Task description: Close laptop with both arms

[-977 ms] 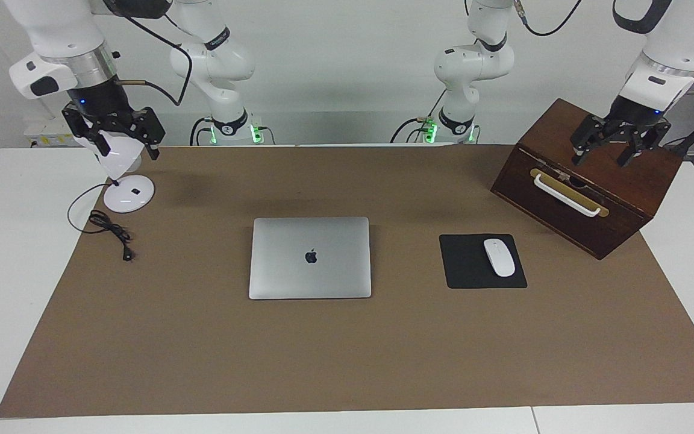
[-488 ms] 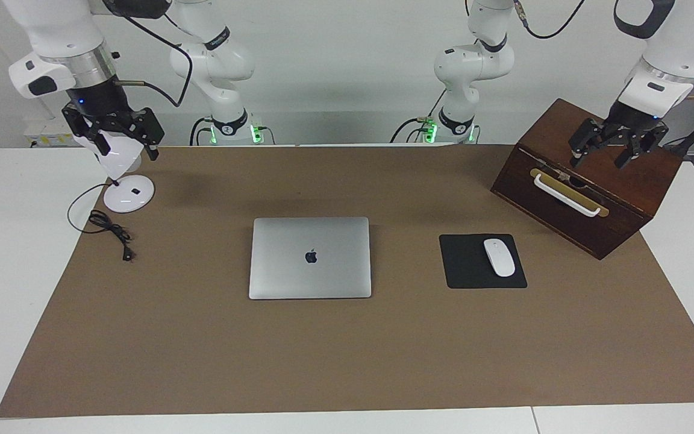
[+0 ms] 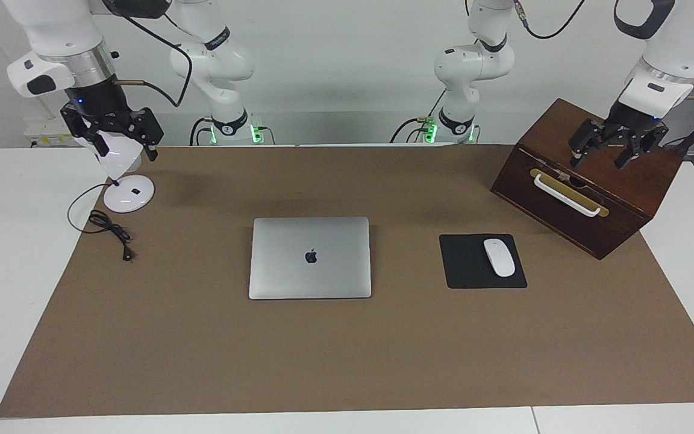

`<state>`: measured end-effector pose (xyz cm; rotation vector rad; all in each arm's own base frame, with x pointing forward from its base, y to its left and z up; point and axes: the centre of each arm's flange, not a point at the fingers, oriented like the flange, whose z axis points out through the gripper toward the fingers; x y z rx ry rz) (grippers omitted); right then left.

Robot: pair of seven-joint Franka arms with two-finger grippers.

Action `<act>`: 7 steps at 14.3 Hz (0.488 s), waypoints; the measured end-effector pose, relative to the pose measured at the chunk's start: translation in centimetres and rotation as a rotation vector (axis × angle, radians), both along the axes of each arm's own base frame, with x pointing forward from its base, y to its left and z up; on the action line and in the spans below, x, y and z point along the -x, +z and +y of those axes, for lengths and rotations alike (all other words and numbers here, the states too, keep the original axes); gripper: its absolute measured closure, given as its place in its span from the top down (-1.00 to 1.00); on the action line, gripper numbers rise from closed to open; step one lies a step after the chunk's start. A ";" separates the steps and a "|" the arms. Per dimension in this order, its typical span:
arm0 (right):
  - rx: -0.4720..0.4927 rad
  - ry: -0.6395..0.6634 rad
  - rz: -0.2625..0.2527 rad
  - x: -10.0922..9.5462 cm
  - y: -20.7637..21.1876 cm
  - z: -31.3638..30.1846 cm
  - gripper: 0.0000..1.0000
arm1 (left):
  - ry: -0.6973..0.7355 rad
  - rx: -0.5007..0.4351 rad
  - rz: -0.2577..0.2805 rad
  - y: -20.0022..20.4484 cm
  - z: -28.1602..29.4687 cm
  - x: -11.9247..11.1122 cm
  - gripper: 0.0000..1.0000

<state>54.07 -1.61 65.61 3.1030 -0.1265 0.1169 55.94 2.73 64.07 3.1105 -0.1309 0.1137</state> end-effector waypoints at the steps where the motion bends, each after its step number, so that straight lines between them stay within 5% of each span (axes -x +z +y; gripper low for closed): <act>1: 0.002 0.028 -0.003 0.0 0.0 0.0 1.00 | 0.000 0.000 0.002 0.0 0.0 0.0 1.00; 7: 0.009 0.083 -0.012 -0.1 0.2 -0.1 1.00 | -0.002 0.001 0.023 -0.2 -0.1 0.2 1.00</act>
